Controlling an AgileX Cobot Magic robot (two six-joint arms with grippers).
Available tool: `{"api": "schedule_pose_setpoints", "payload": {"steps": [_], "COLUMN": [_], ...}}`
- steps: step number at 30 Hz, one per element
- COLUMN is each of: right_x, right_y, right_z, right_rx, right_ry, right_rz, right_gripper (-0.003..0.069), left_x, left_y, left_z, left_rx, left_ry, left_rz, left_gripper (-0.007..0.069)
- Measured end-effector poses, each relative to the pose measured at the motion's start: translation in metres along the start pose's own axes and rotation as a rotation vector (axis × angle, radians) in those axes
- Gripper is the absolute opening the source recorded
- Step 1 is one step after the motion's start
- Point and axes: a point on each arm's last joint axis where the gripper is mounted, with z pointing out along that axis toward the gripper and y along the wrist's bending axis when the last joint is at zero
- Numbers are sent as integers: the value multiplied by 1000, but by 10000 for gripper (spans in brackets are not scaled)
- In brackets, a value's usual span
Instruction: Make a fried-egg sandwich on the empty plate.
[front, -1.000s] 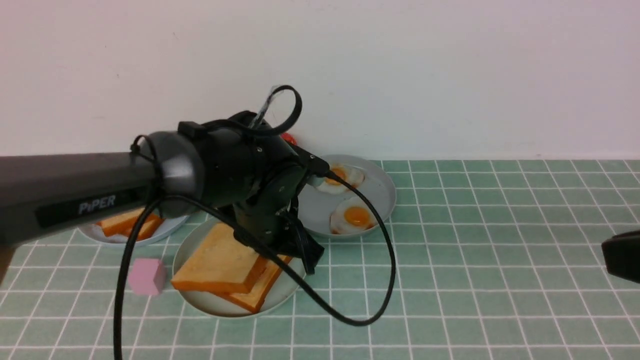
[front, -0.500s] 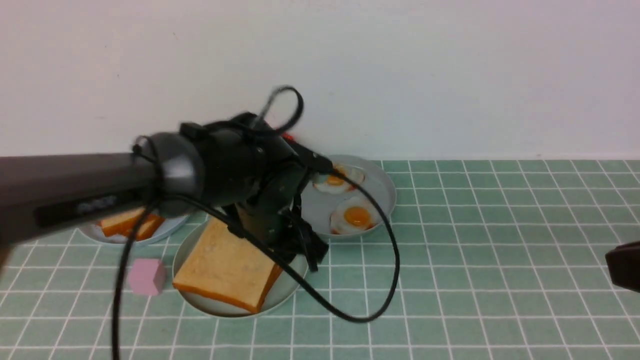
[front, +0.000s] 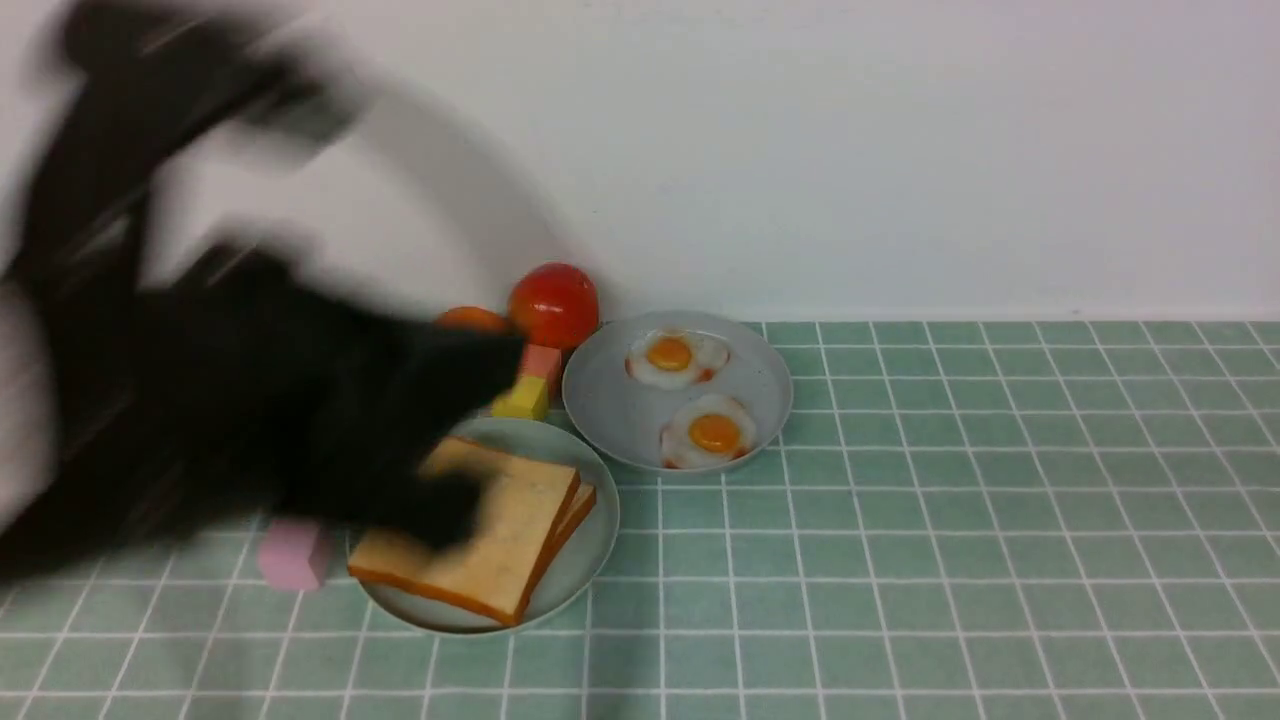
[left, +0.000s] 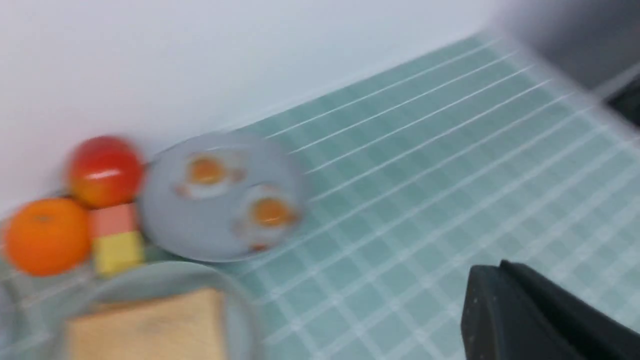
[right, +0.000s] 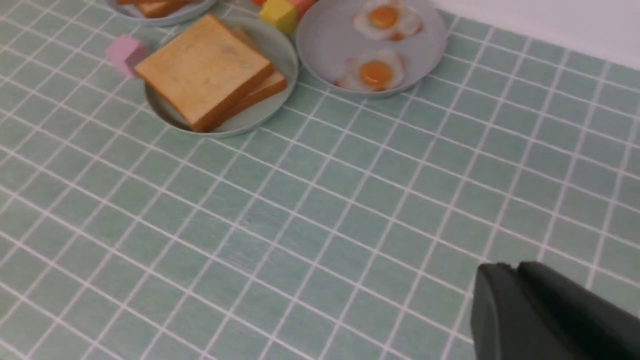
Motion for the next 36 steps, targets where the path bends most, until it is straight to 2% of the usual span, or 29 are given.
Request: {"api": "schedule_pose_setpoints", "payload": {"steps": [2,6,11,15,24,36], "right_x": [13,39,61,66,68,77], "right_y": [-2,-6,-8,-8,-9,-11], "right_z": [-2,-10,-13,-4,19,27], "right_rx": [14,33,27,12,-7,5], "right_ry": [-3,-37,-119,-173,-316,-273], "right_rz": [27,97,190,249,244,241], "right_gripper": [0,-13,-11,-9,1,13], "left_x": [34,90,132,145,154,157], "left_y": [6,16,24,28,30,31], "left_z": [-19,-50,-70,-76,-75,-74], "left_rx": [35,110,153,154,127,119], "left_ry": [-66,-270,-404,-409,-325,-297], "left_rz": [-13,-19,-64,-85,-89,-89], "left_gripper": [-13,-13,-13,-13,-13,-13]}}
